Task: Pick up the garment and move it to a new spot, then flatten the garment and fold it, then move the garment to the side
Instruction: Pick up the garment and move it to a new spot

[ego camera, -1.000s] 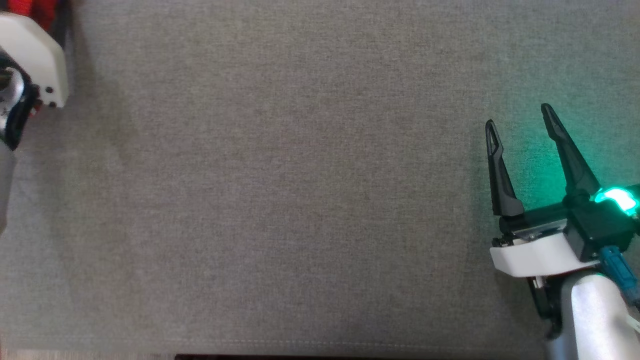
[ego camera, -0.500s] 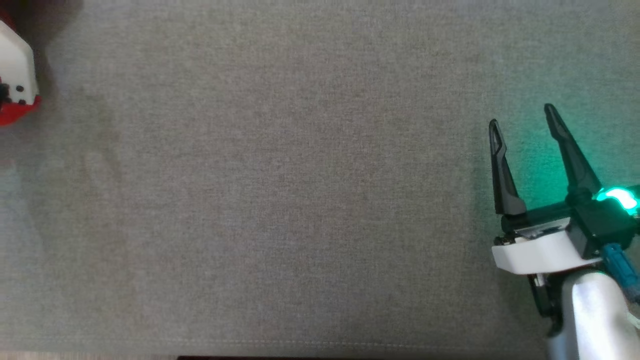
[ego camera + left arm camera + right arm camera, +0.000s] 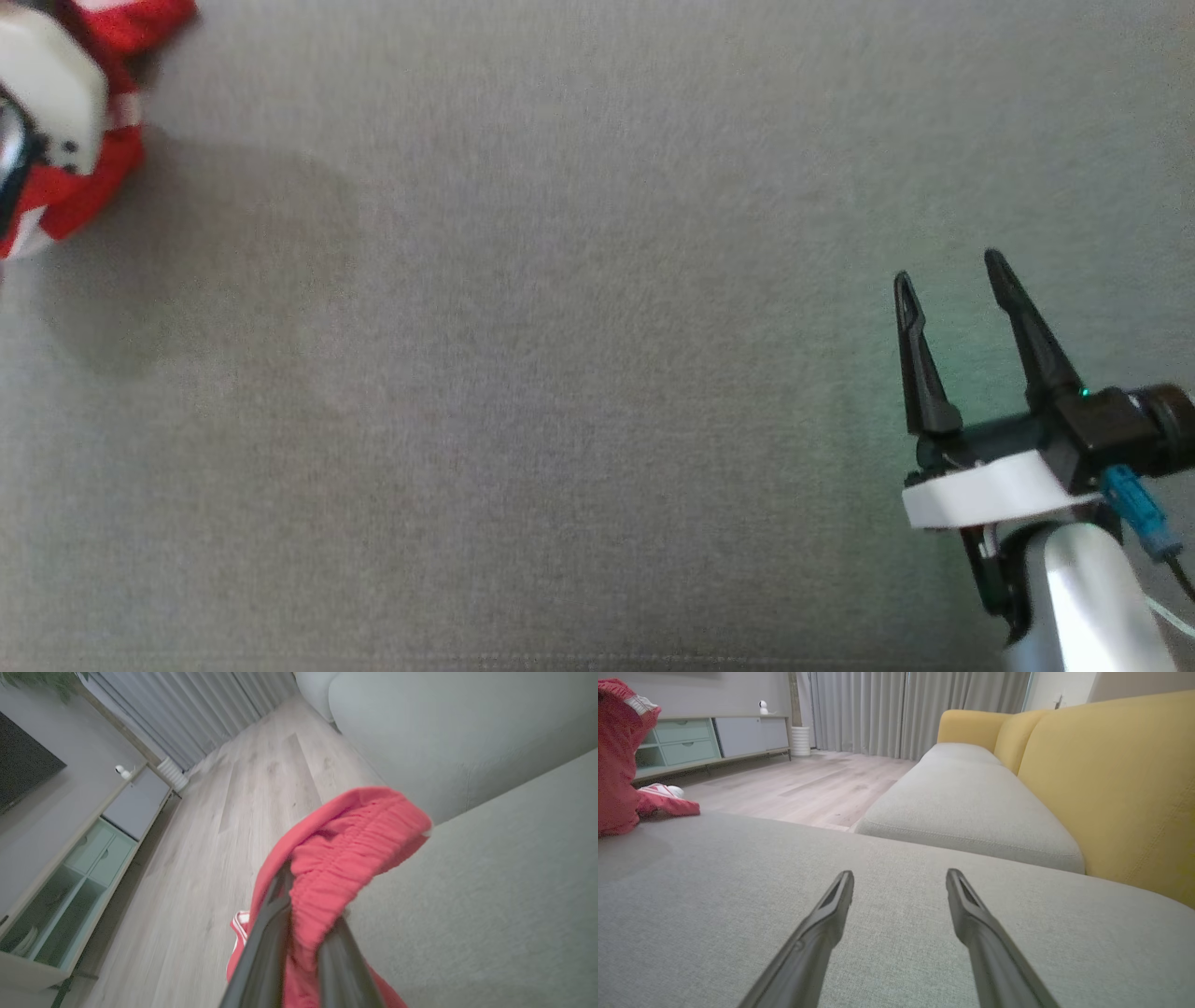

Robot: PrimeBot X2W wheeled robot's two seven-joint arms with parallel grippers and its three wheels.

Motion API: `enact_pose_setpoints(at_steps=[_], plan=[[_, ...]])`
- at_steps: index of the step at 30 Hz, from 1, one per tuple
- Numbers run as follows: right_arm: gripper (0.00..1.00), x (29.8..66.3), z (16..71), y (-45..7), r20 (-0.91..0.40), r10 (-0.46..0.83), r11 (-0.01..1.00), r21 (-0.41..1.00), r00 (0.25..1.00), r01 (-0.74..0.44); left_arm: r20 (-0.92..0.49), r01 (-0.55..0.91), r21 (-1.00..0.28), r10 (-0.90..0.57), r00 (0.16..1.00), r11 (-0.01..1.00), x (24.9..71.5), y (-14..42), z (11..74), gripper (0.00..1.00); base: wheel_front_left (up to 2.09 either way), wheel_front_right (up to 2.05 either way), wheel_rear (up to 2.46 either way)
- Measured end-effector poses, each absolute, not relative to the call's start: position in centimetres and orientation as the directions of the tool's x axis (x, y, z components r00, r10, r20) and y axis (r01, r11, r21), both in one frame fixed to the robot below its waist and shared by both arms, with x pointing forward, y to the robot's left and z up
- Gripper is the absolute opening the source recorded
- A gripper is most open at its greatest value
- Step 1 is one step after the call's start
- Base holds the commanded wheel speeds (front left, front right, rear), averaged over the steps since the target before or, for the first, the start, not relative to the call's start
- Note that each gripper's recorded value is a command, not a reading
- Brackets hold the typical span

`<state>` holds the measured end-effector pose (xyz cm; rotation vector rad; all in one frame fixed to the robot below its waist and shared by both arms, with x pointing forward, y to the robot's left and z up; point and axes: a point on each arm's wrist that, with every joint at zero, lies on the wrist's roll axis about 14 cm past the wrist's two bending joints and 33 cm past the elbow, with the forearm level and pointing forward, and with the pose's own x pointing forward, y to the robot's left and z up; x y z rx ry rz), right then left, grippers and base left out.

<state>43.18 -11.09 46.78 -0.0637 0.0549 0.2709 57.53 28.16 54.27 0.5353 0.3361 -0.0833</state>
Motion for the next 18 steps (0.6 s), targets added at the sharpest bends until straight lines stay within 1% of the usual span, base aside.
enact_pose_setpoints(at_steps=[5,9,10,13,16,18], plan=[[1.00,40.7,48.6,-12.3,-0.023,0.232,0.972,-0.035,0.972,-0.233,-0.218,0.228,0.484,-0.136,0.967,0.845,56.6,22.5,60.4,0.00,0.00,0.00,0.00],[1.00,38.7,49.5,-13.6,-0.001,0.193,0.981,-0.022,0.981,-0.193,-0.124,0.345,0.440,-0.325,0.938,0.829,55.3,14.6,64.6,0.00,0.00,0.00,0.00],[1.00,38.7,49.5,-13.6,-0.001,0.193,0.981,-0.022,0.981,-0.193,-0.124,0.345,0.440,-0.325,0.938,0.829,55.3,14.6,64.6,0.00,0.00,0.00,0.00],[1.00,37.6,50.4,-15.1,0.026,0.147,0.989,-0.014,0.989,-0.147,-0.043,0.467,0.356,-0.485,0.873,0.809,54.0,7.5,67.6,0.00,0.00,0.00,0.00],[1.00,36.6,50.9,-16.7,0.045,0.100,0.995,-0.008,0.994,-0.099,0.042,0.600,0.255,-0.629,0.776,0.758,51.8,0.6,70.2,0.00,0.00,0.00,0.00],[1.00,36.0,50.8,-17.5,0.046,0.072,0.997,-0.005,0.996,-0.072,0.090,0.677,0.174,-0.697,0.712,0.715,50.3,-3.1,71.5,0.00,0.00,0.00,0.00]])
